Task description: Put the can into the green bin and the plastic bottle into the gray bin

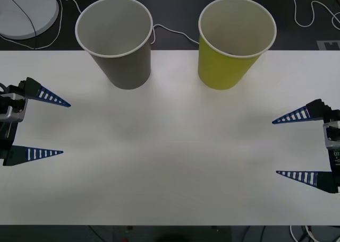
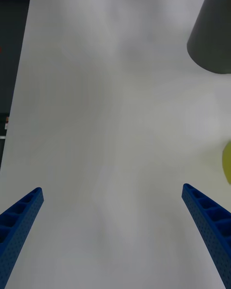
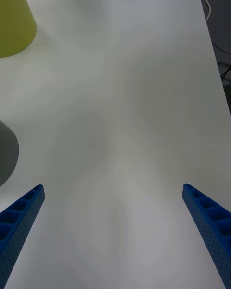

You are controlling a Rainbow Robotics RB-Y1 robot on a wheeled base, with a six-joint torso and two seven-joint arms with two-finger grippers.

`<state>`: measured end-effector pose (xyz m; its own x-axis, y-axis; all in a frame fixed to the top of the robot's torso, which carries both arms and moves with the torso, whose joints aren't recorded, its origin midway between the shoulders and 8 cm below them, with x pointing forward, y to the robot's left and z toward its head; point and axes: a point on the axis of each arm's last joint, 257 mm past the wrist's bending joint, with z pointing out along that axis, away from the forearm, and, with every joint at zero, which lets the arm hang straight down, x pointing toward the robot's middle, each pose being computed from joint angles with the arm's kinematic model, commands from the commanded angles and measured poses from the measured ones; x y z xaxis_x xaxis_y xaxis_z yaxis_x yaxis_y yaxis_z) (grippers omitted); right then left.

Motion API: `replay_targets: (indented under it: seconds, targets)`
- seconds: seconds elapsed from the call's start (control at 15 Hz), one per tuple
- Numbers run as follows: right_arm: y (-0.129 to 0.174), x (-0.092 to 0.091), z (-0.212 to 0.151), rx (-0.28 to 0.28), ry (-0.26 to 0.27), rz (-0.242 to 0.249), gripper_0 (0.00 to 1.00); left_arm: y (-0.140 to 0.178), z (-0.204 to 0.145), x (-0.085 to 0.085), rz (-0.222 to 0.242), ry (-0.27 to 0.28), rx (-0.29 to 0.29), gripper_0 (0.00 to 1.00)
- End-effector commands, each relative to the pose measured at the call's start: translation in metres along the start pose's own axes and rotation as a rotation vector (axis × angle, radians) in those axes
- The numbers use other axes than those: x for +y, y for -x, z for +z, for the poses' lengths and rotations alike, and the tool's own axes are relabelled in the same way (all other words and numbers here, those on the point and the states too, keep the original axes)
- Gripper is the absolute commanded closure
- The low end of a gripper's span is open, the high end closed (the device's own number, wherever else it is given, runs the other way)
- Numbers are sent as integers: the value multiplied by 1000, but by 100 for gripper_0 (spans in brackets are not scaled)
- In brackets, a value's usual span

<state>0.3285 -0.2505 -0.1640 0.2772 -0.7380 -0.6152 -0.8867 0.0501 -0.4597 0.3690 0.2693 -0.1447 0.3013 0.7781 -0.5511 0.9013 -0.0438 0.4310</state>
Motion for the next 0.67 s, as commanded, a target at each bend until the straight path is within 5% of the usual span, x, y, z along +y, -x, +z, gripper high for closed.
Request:
replay_targets:
  seconds: [0.07, 0.67]
  targets:
    - [-4, -4, 0, 13, -19, 4, 0, 0, 0, 0, 0, 0, 0, 0]
    - [-4, -9, 0, 13, -39, 22, 0, 0, 0, 0, 0, 0, 0, 0]
